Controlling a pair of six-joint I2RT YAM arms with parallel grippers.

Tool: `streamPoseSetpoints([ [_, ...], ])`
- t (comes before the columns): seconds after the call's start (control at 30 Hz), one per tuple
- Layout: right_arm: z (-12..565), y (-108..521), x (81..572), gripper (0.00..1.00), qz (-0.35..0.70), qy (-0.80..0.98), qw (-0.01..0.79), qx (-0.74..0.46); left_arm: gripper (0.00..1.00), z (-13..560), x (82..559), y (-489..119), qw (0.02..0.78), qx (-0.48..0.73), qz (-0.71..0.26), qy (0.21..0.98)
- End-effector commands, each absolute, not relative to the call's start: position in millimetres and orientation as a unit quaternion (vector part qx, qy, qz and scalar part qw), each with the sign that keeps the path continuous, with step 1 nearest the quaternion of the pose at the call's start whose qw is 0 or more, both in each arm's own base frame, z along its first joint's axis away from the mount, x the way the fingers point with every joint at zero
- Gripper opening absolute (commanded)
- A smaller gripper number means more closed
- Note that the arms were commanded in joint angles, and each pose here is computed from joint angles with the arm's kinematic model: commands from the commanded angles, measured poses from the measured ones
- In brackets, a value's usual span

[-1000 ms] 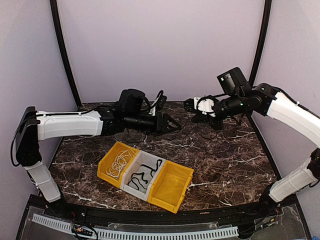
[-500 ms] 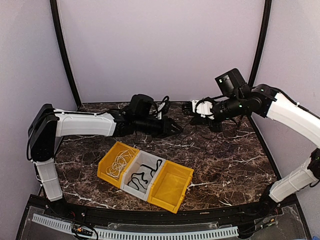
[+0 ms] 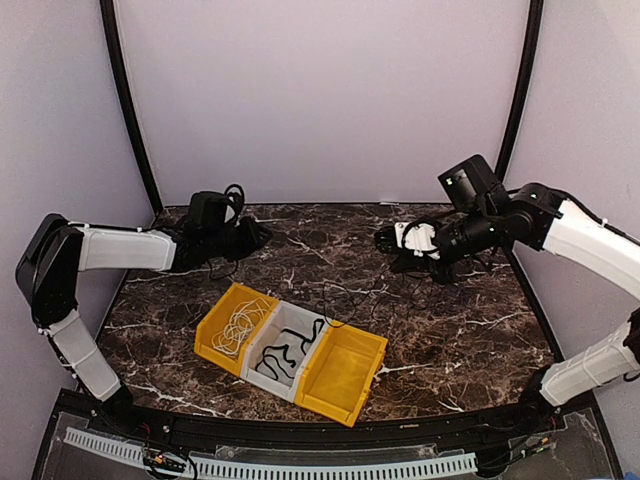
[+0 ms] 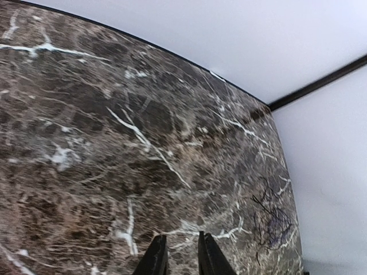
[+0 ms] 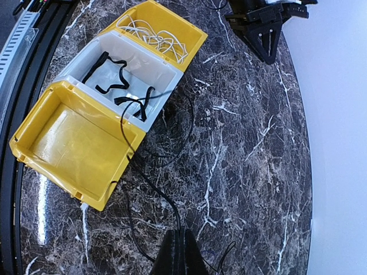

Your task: Untangle the cables

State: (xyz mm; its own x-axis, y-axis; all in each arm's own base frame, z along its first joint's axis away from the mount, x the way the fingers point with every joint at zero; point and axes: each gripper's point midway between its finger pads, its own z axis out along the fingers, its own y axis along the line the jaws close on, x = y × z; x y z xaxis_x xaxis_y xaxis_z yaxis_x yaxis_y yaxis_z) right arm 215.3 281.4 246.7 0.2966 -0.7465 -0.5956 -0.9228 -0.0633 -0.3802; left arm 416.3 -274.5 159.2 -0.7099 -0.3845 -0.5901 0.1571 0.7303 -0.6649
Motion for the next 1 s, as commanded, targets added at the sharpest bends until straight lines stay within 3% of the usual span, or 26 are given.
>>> streamPoseSetpoints([
  [0.0,253.7,282.5,207.7,0.00,0.130,0.569,0.374,-0.721,0.22,195.3,433.6,-218.3,0.454,-0.113,-0.330,0.820],
  [0.17,257.9,286.5,219.2,0.00,0.117,0.577,0.392,-0.707,0.25,222.4,431.2,-189.8,0.495,-0.092,-0.322,0.802],
  [0.37,290.8,310.2,231.4,0.00,0.146,0.568,0.422,-0.691,0.48,265.8,386.5,-229.5,0.504,0.018,-0.429,0.749],
  [0.5,306.3,328.7,242.8,0.00,0.165,0.567,0.429,-0.684,0.57,280.1,350.6,-261.7,0.496,0.085,-0.449,0.739],
  [0.7,338.5,349.4,248.4,0.00,0.198,0.551,0.446,-0.677,0.56,275.4,325.9,-259.1,0.482,0.069,-0.426,0.763],
  [0.97,349.9,366.6,231.2,0.00,0.233,0.525,0.439,-0.691,0.57,284.6,302.7,-152.9,0.579,-0.079,-0.289,0.758],
])
